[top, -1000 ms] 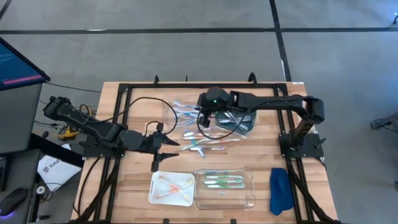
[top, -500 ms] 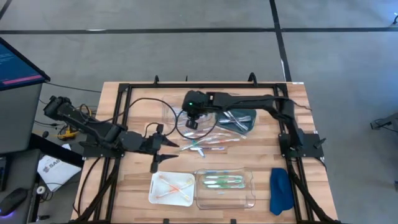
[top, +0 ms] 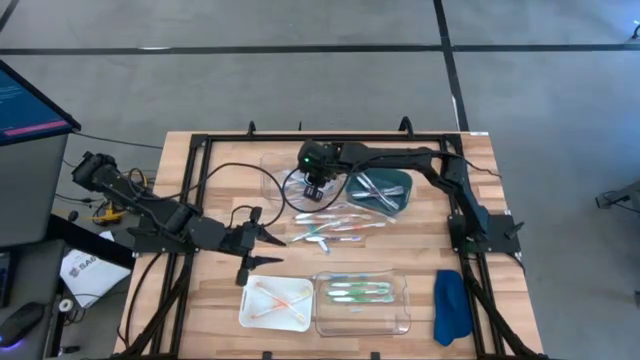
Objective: Pick & Place Toothbrushes
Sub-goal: Put the blue toothbrush into the top transparent bin, then put the green toothbrush into the bottom transparent bin
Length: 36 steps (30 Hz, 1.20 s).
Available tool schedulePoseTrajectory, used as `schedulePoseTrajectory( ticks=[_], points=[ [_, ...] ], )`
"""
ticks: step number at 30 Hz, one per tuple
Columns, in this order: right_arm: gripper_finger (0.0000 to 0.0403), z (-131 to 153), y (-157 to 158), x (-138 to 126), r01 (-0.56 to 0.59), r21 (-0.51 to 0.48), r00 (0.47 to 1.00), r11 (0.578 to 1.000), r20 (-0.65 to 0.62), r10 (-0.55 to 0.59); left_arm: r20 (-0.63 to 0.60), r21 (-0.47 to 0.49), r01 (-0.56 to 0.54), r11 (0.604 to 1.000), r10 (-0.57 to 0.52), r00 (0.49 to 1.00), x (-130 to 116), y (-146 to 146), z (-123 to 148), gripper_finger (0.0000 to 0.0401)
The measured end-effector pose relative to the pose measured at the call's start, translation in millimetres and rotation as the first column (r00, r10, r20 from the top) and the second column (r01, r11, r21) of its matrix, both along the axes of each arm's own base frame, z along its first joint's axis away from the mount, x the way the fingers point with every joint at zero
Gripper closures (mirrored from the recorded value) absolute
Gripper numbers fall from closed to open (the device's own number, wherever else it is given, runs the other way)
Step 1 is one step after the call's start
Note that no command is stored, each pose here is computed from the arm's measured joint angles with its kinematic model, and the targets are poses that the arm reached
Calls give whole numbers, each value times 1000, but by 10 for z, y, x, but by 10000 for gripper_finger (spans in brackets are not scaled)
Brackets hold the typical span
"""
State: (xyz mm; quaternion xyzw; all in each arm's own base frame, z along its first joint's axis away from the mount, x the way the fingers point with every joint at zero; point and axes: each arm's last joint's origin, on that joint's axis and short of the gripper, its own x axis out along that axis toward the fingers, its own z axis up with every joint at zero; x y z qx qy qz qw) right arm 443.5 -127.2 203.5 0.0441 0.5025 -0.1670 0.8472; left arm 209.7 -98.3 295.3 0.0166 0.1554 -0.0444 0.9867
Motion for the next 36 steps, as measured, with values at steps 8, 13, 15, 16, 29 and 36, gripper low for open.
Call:
schedulePoseTrajectory(
  ticks=[8,13,15,16,29,36],
  points=[
    [366,-14,-5,-26,-9,40,1000,999,-18,10,6,-3,0,1000,0,1000,2,-1,6,241],
    [342,-30,-2,-38,12,55,1000,998,-30,-10,8,-4,0,1000,0,1000,2,-1,8,244],
    [329,-70,-7,-19,12,55,1000,998,-29,-10,8,-4,0,1000,0,1000,2,-1,8,244],
    [321,-90,-6,-22,12,57,999,998,-39,-10,8,-1,0,1000,0,1000,3,0,8,244],
    [227,179,17,16,-53,22,998,998,-24,54,3,5,2,1000,-2,1000,2,1,3,247],
    [217,463,301,110,-124,9,992,992,4,123,3,23,4,1000,-4,1000,4,7,1,247]
  ],
)
